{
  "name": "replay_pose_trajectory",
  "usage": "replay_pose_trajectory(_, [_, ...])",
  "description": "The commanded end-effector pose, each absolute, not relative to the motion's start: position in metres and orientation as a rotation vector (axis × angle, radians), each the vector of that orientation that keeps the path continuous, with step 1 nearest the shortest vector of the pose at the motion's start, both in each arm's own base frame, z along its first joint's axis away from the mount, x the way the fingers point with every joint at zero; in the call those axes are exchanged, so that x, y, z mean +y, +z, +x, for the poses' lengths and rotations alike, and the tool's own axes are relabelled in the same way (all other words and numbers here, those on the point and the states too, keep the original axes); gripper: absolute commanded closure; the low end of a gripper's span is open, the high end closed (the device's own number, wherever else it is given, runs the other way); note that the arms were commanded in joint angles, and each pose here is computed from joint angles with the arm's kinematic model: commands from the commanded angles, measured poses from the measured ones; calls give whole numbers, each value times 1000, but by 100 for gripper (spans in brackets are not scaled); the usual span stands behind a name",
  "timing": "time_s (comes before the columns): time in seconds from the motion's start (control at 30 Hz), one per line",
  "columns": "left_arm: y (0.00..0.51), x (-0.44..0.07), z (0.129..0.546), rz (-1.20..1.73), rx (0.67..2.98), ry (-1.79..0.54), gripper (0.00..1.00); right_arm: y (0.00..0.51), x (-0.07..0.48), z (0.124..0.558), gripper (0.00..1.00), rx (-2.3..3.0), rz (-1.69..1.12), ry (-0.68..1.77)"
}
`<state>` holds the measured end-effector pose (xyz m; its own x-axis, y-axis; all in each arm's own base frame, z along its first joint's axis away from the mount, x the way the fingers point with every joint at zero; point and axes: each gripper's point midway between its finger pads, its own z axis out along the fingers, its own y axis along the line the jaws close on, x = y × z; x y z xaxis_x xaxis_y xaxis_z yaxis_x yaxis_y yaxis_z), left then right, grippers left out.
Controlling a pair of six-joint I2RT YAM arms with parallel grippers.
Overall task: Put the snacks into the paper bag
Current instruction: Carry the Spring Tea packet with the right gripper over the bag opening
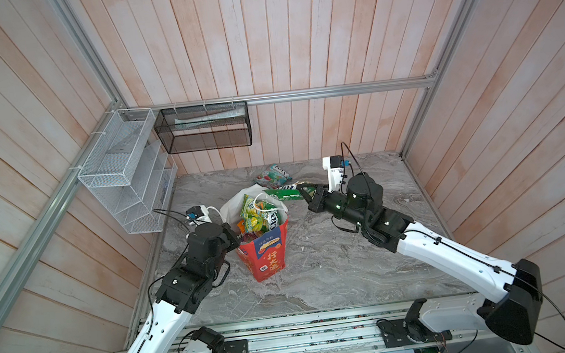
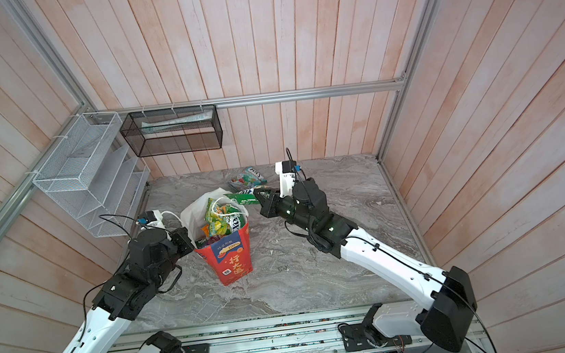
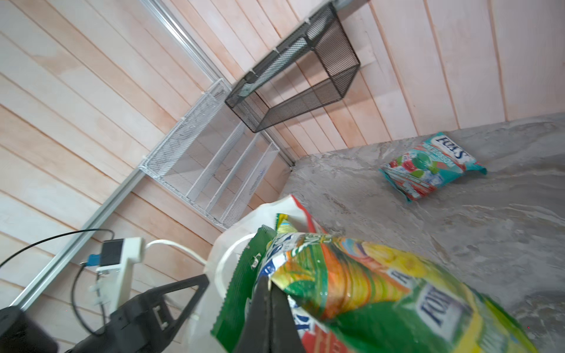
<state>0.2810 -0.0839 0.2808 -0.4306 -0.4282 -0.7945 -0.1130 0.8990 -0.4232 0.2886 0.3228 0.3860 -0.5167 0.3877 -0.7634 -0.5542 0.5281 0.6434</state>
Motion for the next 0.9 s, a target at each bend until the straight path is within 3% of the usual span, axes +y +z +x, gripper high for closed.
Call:
replay_pose_trajectory(0.0, [303,-82,285,-392,1909,-405,100,450,314,274,100,1606,-121,1130])
replay_pose_trajectory(0.5, [303,-85,286,-377,1917,-406,100,514,388,228,100,1540,-256,1161])
replay_pose_trajectory(0.87, [309,-73,278,-430,1874,-403,100,478,439,229,100,1602,-303,1248])
